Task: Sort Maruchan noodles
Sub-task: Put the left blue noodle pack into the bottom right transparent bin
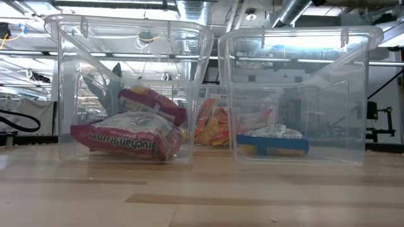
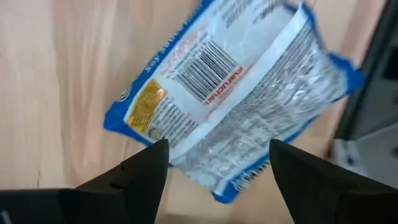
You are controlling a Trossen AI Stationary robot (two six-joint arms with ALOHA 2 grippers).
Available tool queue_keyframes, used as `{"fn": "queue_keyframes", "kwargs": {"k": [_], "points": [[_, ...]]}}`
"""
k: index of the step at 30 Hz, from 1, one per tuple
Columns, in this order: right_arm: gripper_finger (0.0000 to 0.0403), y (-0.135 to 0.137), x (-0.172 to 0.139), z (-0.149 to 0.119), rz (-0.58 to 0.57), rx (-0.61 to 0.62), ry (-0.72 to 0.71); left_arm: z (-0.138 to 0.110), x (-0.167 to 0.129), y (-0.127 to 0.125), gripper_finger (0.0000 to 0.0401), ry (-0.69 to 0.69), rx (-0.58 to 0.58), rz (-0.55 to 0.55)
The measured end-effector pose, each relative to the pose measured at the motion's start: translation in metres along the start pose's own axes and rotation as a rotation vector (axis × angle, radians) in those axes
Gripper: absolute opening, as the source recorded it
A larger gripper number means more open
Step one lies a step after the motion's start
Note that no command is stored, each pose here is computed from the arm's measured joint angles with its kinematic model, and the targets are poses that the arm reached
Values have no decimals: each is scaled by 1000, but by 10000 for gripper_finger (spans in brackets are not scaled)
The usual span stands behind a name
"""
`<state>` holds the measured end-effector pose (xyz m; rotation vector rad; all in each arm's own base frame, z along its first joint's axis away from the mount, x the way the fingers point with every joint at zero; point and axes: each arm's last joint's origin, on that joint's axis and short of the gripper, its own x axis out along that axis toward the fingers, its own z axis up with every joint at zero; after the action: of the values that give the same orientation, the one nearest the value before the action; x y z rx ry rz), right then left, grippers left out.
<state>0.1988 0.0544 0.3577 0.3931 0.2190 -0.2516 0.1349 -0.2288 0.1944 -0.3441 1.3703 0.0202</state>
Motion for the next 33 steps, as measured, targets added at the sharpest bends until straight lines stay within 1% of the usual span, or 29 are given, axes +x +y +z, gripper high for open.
{"fn": "queue_keyframes", "kwargs": {"k": [6, 10, 12, 13, 15, 17, 19, 20, 21, 24, 28, 33], "points": [[302, 0, 0, 0, 0, 7, 0, -3, 31, -4, 263, 18, 164, 97], [302, 0, 0, 0, 0, 29, 0, -3, 44, -4, 261, 12, 222, 155], [302, 0, 0, 0, 0, 33, 0, -2, 47, -5, 249, 15, 220, 158], [302, 0, 0, 0, 0, 35, 0, -2, 48, -5, 237, 17, 210, 156], [302, 0, 0, 0, 0, 35, 1, 0, 47, -5, 195, 19, 178, 146], [302, 0, 0, 0, -1, 35, 0, 0, 44, -4, 130, 20, 149, 139], [302, 0, 0, 0, 0, 36, 0, 1, 41, -4, 52, 13, 121, 128], [302, 0, 0, 0, 0, 35, 0, 1, 38, -3, 27, 10, 100, 125], [302, 0, 0, 0, -1, 35, 0, 1, 35, -1, 18, 9, 77, 125], [302, 0, 0, 0, -3, 36, -1, 2, 18, 1, 4, -8, 16, 80], [302, -3, 1, 1, -14, 39, -6, 4, -21, 3, 1, -63, -31, -85], [302, -5, 3, 3, -28, 43, -11, 8, -80, 19, 0, -193, -125, -318]]}}
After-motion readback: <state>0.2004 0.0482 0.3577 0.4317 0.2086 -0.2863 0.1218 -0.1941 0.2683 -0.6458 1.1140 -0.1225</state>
